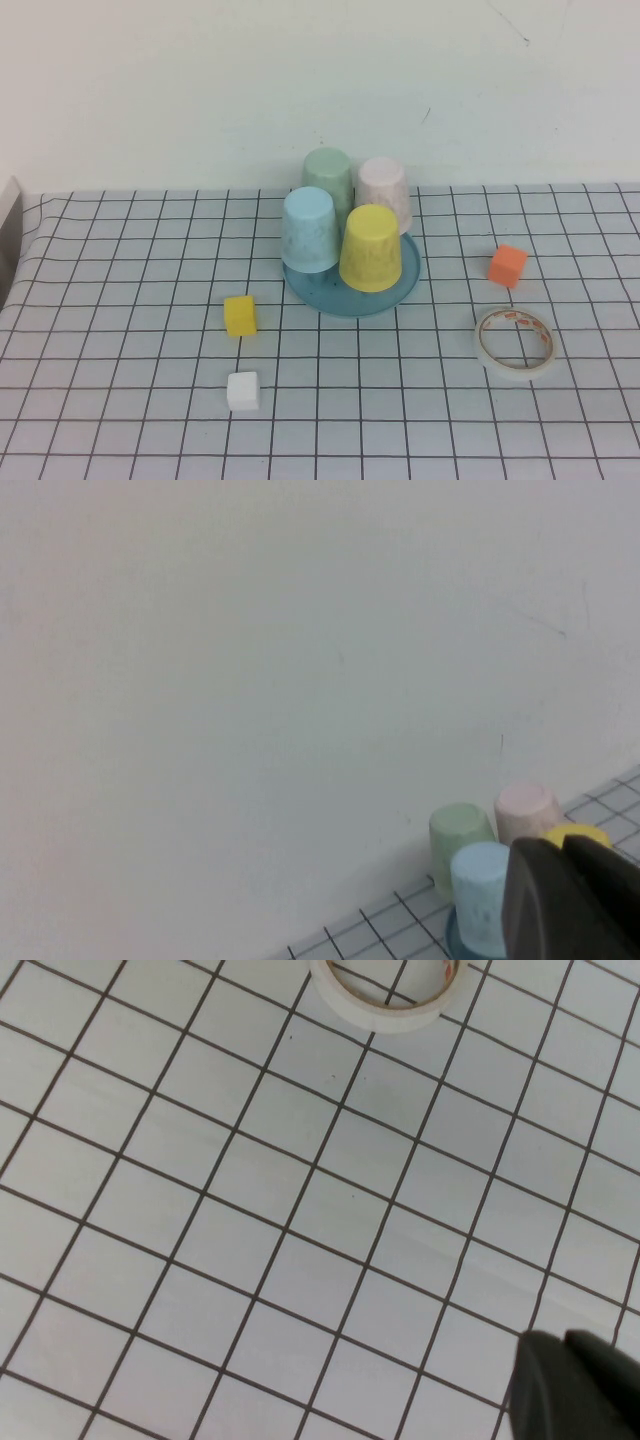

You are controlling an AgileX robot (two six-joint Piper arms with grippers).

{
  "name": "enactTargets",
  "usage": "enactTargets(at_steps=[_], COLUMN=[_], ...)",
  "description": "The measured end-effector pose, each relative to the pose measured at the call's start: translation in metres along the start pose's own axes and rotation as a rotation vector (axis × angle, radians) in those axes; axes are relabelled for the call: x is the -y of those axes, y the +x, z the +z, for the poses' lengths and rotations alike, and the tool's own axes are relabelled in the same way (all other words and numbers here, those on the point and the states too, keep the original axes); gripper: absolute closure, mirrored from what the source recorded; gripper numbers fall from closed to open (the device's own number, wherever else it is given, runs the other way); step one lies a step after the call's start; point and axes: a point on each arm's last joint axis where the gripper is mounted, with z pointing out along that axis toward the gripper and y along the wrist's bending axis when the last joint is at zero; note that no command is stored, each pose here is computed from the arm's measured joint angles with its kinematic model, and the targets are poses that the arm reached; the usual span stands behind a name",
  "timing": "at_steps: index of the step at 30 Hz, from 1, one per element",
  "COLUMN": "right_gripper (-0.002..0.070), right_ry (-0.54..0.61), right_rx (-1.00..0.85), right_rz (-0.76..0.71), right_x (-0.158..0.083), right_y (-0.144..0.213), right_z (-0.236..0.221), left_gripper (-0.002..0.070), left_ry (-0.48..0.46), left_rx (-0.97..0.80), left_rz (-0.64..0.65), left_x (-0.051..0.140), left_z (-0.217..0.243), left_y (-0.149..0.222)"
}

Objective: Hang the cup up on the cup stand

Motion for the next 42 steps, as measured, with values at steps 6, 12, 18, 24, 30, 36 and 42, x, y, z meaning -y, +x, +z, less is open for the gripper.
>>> enactTargets(at_steps=[6,12,18,24,30,36,42], right_gripper=[0.0678,0.0678,0.0678,0.0678,0.0678,0.0678,0.0678], right_ry=[0.0,0.0,0.0,0.0,0.0,0.0,0.0], right_rx=[0.0,0.0,0.0,0.0,0.0,0.0,0.0], right_rz=[0.0,0.0,0.0,0.0,0.0,0.0,0.0], right_x=[0.0,0.0,0.0,0.0,0.0,0.0,0.0], right_y=[0.0,0.0,0.0,0.0,0.0,0.0,0.0], right_z=[0.0,0.0,0.0,0.0,0.0,0.0,0.0], left_gripper=[0.0676,0.0676,0.0676,0.0676,0.0676,0.0676,0.0676], left_ry=[-0.012,-0.022,-0.038,-0.192,-0.371,-0.453,-0.412], left_rx=[0.007,0.036,-0.005,-0.047,-0.063,-0.068,-0.096], left_rz=[-0.009,-0.015,-0.017,-0.08,-0.222,-0.252,-0.198], left_x=[0.004,0.007,0.007,0.003,-0.001,-0.002,0.004], left_z=[-0.035,-0.052,-0.054,-0.055,-0.058,-0.06,-0.047], left_y=[0.051,0.078,0.092,0.097,0.099,0.1,0.134])
